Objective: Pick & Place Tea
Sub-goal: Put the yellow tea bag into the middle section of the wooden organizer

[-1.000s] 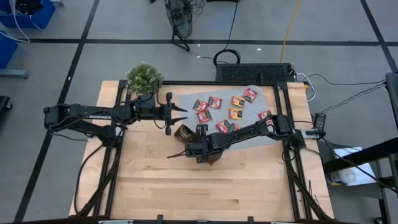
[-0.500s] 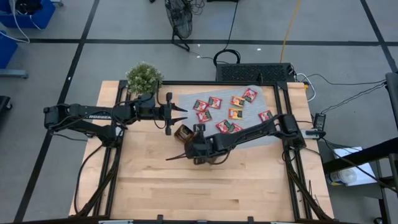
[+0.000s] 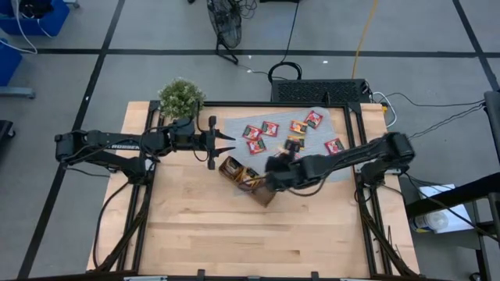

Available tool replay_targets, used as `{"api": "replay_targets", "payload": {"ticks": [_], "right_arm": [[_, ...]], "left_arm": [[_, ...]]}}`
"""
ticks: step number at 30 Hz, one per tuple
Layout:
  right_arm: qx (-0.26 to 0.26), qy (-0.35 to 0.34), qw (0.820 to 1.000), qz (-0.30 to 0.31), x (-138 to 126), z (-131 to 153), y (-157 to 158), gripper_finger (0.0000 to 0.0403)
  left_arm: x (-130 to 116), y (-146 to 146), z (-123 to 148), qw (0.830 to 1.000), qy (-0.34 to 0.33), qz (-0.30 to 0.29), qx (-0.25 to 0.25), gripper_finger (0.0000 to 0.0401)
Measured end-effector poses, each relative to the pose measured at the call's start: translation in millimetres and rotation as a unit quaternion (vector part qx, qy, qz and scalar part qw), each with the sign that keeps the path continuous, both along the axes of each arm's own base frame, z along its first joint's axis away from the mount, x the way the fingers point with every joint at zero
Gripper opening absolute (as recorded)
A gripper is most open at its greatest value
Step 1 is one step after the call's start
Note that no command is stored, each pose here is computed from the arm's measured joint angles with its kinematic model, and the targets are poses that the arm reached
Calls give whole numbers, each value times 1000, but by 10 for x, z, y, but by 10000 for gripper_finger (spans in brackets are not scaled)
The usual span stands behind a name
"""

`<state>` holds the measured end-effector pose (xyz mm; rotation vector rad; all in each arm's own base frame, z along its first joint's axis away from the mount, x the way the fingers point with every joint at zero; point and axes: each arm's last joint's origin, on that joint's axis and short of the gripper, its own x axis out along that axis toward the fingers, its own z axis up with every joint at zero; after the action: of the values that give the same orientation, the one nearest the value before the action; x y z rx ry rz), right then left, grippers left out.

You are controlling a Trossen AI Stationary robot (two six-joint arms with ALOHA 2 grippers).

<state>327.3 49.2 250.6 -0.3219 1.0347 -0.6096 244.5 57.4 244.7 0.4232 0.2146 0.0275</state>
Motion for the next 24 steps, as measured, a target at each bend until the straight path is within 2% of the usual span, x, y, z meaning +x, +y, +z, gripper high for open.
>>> {"api": "replay_targets", "payload": {"ticks": [4, 7, 11, 13, 16, 18, 22, 24], "right_arm": [[16, -39, 999, -33, -326, -194, -187, 3], [32, -49, 996, -70, -529, -308, -442, 27], [27, -82, 984, -157, -684, -341, -936, 75], [51, -105, 977, -179, -706, -380, -1233, 88], [120, -116, 972, -164, -744, -528, -1616, 92], [147, -98, 971, -161, -821, -628, -1799, 94], [189, -47, 968, -158, -979, -739, -1933, 111], [189, -18, 971, -145, -1013, -747, -1909, 125]], "left_arm": [[0, -1, 1, 1000, 0, 0, 0, 131], [0, -1, 1, 1000, 0, 0, 0, 131], [0, -1, 1, 1000, -1, 0, 0, 131], [0, -1, 1, 1000, -1, 0, 0, 131], [0, 0, 1, 1000, -1, 0, 0, 131], [0, -1, 1, 1000, 0, 0, 0, 131], [0, -1, 1, 1000, -1, 0, 0, 131], [0, -1, 1, 1000, -1, 0, 0, 131]]}}
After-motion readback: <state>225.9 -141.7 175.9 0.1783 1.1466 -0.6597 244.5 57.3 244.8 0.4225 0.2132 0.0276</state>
